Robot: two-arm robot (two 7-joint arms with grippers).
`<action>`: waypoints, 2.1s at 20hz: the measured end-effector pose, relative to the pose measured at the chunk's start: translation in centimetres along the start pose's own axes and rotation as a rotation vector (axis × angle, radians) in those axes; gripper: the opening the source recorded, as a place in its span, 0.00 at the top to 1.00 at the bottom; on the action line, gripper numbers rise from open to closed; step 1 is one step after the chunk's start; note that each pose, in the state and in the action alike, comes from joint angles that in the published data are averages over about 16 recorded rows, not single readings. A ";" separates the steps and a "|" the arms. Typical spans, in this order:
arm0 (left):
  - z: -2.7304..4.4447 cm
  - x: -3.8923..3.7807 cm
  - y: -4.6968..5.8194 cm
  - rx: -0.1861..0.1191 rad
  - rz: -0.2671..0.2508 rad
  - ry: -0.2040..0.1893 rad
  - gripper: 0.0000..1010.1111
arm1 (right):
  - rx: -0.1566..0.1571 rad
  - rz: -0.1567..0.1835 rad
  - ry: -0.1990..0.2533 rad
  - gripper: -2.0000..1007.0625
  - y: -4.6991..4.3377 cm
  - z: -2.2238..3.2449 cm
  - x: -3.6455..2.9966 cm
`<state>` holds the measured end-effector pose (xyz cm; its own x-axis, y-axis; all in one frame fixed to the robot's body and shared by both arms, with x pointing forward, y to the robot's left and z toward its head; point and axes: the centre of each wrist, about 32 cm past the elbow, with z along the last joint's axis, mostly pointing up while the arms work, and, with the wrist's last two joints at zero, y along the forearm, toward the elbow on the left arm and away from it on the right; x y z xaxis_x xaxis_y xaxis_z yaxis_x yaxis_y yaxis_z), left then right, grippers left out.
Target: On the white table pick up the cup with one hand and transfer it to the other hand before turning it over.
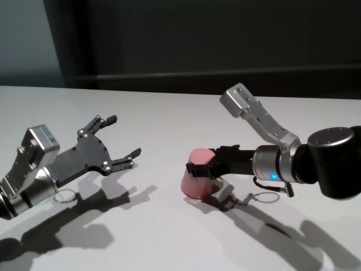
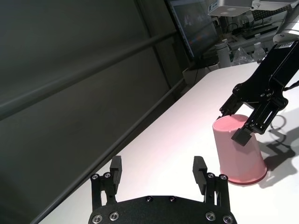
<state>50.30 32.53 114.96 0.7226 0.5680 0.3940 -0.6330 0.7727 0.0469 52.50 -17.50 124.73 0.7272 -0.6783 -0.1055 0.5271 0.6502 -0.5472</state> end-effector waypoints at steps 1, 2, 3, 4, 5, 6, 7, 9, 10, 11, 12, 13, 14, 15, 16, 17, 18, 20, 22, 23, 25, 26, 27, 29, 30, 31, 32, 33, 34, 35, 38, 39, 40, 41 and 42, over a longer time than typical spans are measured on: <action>0.00 0.00 0.0 0.000 0.000 0.000 0.01 | -0.002 0.000 0.001 0.27 0.02 -0.03 0.01; 0.00 0.00 0.0 0.000 0.000 0.000 0.01 | -0.004 0.000 0.002 0.27 0.03 -0.05 0.01; 0.00 0.00 0.0 0.000 0.000 0.000 0.01 | -0.006 0.000 0.004 0.27 0.05 -0.07 0.02; 0.00 0.00 0.0 0.000 0.000 0.000 0.01 | -0.007 0.001 0.005 0.27 0.06 -0.09 0.03; 0.00 0.00 0.0 0.000 0.000 0.000 0.01 | -0.009 0.001 0.006 0.27 0.07 -0.10 0.04; 0.00 0.00 0.0 0.000 0.000 0.000 0.01 | -0.010 0.001 0.008 0.27 0.08 -0.11 0.05; 0.00 0.00 0.0 0.000 0.000 0.000 0.01 | -0.011 0.001 0.009 0.27 0.09 -0.12 0.05; 0.00 0.00 0.0 0.000 0.000 0.000 0.01 | -0.012 0.001 0.011 0.27 0.10 -0.12 0.07; 0.00 0.00 0.0 0.000 0.000 0.000 0.01 | -0.013 0.001 0.012 0.26 0.10 -0.13 0.07; 0.00 0.00 0.0 0.000 0.000 0.000 0.01 | -0.014 0.001 0.013 0.26 0.10 -0.13 0.08; 0.00 0.00 0.0 0.000 0.000 0.000 0.01 | -0.014 0.001 0.014 0.25 0.11 -0.14 0.08; 0.00 0.00 0.0 0.000 0.000 0.000 0.01 | -0.014 0.001 0.014 0.24 0.11 -0.15 0.08; 0.00 0.00 0.0 0.000 0.000 0.000 0.01 | -0.015 0.001 0.014 0.23 0.11 -0.16 0.08; 0.00 0.00 0.0 0.000 0.000 0.000 0.01 | -0.015 0.001 0.014 0.22 0.11 -0.17 0.08; 0.00 0.00 0.0 0.000 0.000 0.000 0.01 | -0.015 0.001 0.014 0.21 0.11 -0.17 0.08; 0.00 0.00 0.0 0.000 0.000 0.000 0.01 | -0.015 0.001 0.014 0.19 0.11 -0.18 0.09; 0.00 0.00 0.0 0.000 0.000 0.000 0.01 | -0.015 0.001 0.014 0.18 0.11 -0.19 0.09; 0.00 0.00 0.0 0.000 0.000 0.000 0.01 | -0.015 0.001 0.014 0.14 0.12 -0.20 0.09; 0.00 0.00 0.0 0.000 0.000 0.000 0.01 | -0.016 0.000 0.014 0.11 0.12 -0.22 0.09; 0.00 0.00 0.0 0.000 0.000 0.000 0.01 | -0.016 0.000 0.014 0.09 0.12 -0.22 0.09; 0.00 0.00 0.0 0.000 0.000 0.000 0.01 | -0.015 0.000 0.014 0.06 0.12 -0.23 0.09; 0.00 0.00 0.0 0.000 0.000 0.000 0.01 | -0.015 0.000 0.014 0.05 0.12 -0.23 0.09; 0.00 0.00 0.0 0.000 0.000 0.000 0.01 | -0.015 0.000 0.014 0.04 0.12 -0.23 0.09; 0.00 0.00 0.0 0.000 0.000 0.000 0.01 | -0.014 0.000 0.014 0.02 0.12 -0.23 0.09; 0.00 0.00 0.0 0.000 0.000 0.000 0.01 | -0.014 0.000 0.014 0.02 0.12 -0.23 0.09; 0.00 0.00 0.0 0.000 0.000 0.000 0.01 | -0.014 0.000 0.014 0.01 0.11 -0.23 0.08; 0.00 0.00 0.0 0.000 0.000 0.000 0.01 | -0.013 0.000 0.014 0.01 0.11 -0.22 0.08; 0.00 0.00 0.0 0.000 0.000 0.000 0.01 | -0.012 -0.001 0.014 0.01 0.10 -0.22 0.08; 0.00 0.00 0.0 0.000 0.000 0.000 0.01 | -0.010 -0.001 0.014 0.01 0.09 -0.21 0.08; 0.00 0.00 0.0 0.000 0.000 0.000 0.01 | -0.009 -0.003 0.014 0.01 0.07 -0.20 0.08; 0.00 0.00 0.0 0.000 0.000 0.000 0.01 | -0.002 -0.008 0.014 0.01 -0.01 -0.15 0.07; 0.00 0.00 0.0 0.000 0.000 0.000 0.01 | 0.001 -0.010 0.014 0.01 -0.05 -0.12 0.07; 0.00 0.00 0.0 0.000 0.000 0.000 0.01 | 0.004 -0.013 0.014 0.01 -0.09 -0.09 0.06; 0.00 0.00 0.0 0.000 0.000 0.000 0.01 | 0.008 -0.015 0.013 0.01 -0.15 -0.05 0.06; 0.00 0.00 0.0 0.000 0.000 0.000 0.01 | 0.013 -0.019 0.013 0.01 -0.21 0.00 0.06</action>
<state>50.30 32.53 114.96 0.7226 0.5680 0.3940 -0.6330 0.7728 0.0469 52.43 -17.68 124.84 0.7115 -0.6946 -0.1061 0.5462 0.6417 -0.5385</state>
